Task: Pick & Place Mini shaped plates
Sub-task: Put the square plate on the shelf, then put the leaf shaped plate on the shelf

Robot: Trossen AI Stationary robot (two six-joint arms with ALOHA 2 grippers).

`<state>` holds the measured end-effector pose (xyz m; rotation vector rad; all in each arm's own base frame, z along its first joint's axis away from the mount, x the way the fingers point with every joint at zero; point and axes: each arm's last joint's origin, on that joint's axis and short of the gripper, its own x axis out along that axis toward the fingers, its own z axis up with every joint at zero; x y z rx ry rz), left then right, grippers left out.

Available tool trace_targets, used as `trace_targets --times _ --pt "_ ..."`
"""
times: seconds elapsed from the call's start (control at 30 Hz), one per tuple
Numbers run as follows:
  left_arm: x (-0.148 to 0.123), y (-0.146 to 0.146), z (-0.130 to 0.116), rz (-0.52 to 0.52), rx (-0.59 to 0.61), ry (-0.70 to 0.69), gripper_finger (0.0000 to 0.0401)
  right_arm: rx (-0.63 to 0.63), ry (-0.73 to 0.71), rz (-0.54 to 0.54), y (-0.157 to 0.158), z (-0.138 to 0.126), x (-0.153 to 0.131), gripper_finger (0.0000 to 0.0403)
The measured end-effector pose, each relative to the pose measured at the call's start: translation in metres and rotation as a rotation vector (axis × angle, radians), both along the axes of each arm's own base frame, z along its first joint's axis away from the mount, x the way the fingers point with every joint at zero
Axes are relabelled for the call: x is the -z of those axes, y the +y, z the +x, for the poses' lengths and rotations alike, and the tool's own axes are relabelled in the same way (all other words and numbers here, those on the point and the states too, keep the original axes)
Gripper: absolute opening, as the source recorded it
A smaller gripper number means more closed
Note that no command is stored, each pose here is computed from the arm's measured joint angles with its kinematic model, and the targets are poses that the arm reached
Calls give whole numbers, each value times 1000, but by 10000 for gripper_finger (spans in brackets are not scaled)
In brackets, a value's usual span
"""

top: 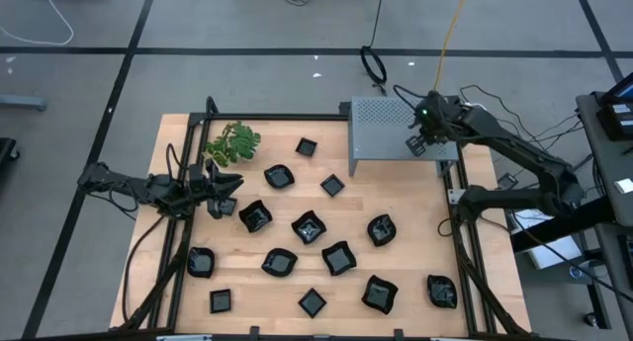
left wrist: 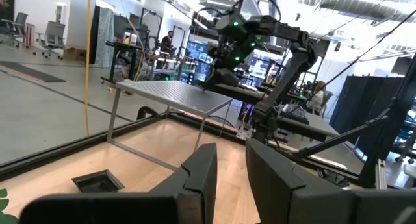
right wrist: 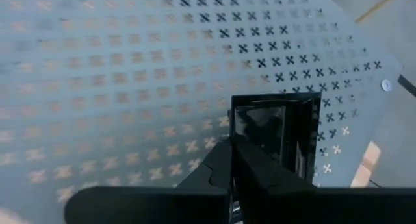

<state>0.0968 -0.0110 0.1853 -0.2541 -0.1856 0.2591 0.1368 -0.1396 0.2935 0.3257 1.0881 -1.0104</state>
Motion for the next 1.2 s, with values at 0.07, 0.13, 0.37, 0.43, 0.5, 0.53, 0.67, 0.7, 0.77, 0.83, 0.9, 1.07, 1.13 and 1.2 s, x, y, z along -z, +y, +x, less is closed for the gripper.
trace_targets --times 0.07,0.13,0.37,0.43,0.5,0.53,0.67,0.7,0.77,0.83,0.9,1.07,1.13,1.2 --pt "0 0 0 0 0 0 86 16 31 -14 -5 0 2 0" --pt "0 0 0 0 0 0 86 36 56 -24 -8 -1 4 0" --pt "0 0 0 0 0 0 86 41 64 -50 -14 -1 4 7" --pt "0 0 0 0 0 0 86 42 55 -59 -14 0 3 17" --pt "0 0 0 0 0 0 86 41 49 -64 -15 0 3 30" --pt "0 0 0 0 0 0 86 41 47 -66 -15 1 3 37" --pt "0 0 0 0 0 0 86 40 38 -75 -16 1 2 69" --pt "0 0 0 0 0 0 86 31 43 -78 -16 1 2 77" --pt "0 0 0 0 0 0 86 -1 59 -85 -15 0 1 93" --pt "0 0 0 0 0 0 86 -30 65 -98 -13 -1 -2 105" --pt "0 0 0 0 0 0 86 -49 57 -115 -9 -2 -6 114" --pt "0 0 0 0 0 0 86 -109 -39 -153 11 -8 -20 116" --pt "0 0 0 0 0 0 86 -164 -152 -117 23 -9 -27 111" --pt "0 0 0 0 0 0 86 -230 -292 -46 35 -9 -32 104"
